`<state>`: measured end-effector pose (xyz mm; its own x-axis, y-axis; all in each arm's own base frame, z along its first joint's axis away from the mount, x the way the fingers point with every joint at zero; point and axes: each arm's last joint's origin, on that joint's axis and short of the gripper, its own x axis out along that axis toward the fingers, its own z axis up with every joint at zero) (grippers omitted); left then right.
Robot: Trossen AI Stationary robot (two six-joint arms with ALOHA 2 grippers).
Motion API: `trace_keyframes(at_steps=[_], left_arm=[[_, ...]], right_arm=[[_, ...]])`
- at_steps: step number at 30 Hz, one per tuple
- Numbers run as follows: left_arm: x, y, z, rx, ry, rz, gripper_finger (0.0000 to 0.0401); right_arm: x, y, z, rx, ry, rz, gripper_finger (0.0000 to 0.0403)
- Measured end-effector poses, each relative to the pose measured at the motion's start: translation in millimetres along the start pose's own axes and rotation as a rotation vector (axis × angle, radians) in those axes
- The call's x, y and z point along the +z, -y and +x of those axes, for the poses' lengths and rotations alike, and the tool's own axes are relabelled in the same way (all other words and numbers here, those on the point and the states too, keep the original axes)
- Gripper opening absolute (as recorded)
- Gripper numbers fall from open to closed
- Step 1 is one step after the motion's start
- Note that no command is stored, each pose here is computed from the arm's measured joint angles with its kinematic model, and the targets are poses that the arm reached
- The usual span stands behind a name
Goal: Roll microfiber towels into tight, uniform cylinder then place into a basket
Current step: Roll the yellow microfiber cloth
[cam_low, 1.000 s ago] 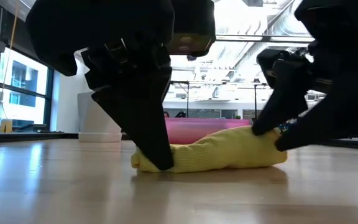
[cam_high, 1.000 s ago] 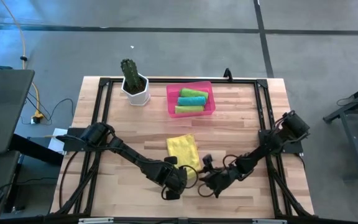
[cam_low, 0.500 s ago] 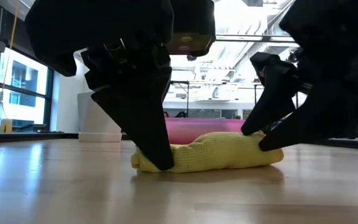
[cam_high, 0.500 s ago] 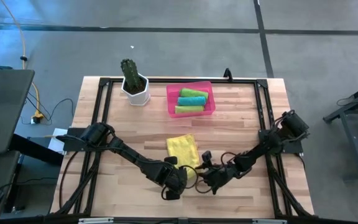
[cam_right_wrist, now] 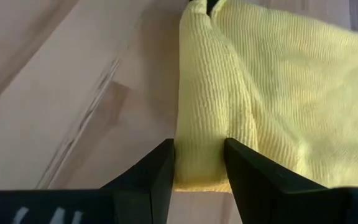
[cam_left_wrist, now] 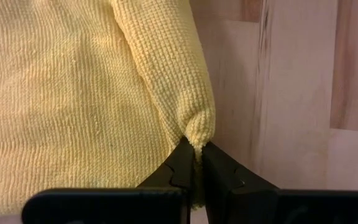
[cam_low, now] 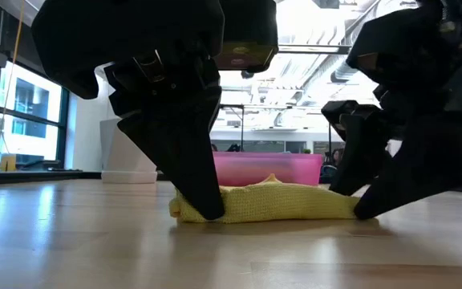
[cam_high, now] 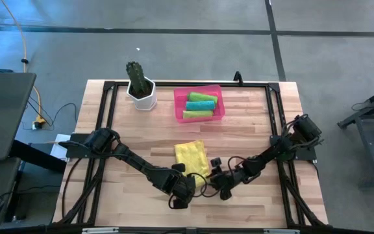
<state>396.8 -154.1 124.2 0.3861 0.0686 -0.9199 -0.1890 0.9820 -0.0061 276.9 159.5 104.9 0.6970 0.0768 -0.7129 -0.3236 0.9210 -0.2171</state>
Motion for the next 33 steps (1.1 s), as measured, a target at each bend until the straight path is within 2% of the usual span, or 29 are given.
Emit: trace_keyframes(at_steps=[7,11,14,16,23,28,33], left_arm=[[1,1,0,-0.010,0.016,-0.003,0.0008],[2,3,-3,-0.026,0.023,-0.037,0.0008],[3,3,-7,-0.072,0.005,-0.127,0.0008],[3,4,-10,-0.106,-0.012,-0.188,0.0008],[5,5,-14,-0.148,-0.032,-0.334,0.0008],[6,4,-15,-0.150,-0.041,-0.445,0.0008],[10,0,-14,-0.216,-0.107,-0.547,0.0008]], right_arm=[[-3,4,1,-0.008,-0.038,0.178,0.0114],[-3,7,1,-0.005,-0.044,0.289,0.0069],[-3,8,1,0.017,-0.050,0.351,0.0022],[-2,6,2,0.054,-0.050,0.377,0.0008],[2,8,3,0.215,-0.042,0.569,0.0007],[2,16,6,0.233,-0.064,0.734,0.0004],[2,24,8,0.299,-0.091,0.855,0.0004]])
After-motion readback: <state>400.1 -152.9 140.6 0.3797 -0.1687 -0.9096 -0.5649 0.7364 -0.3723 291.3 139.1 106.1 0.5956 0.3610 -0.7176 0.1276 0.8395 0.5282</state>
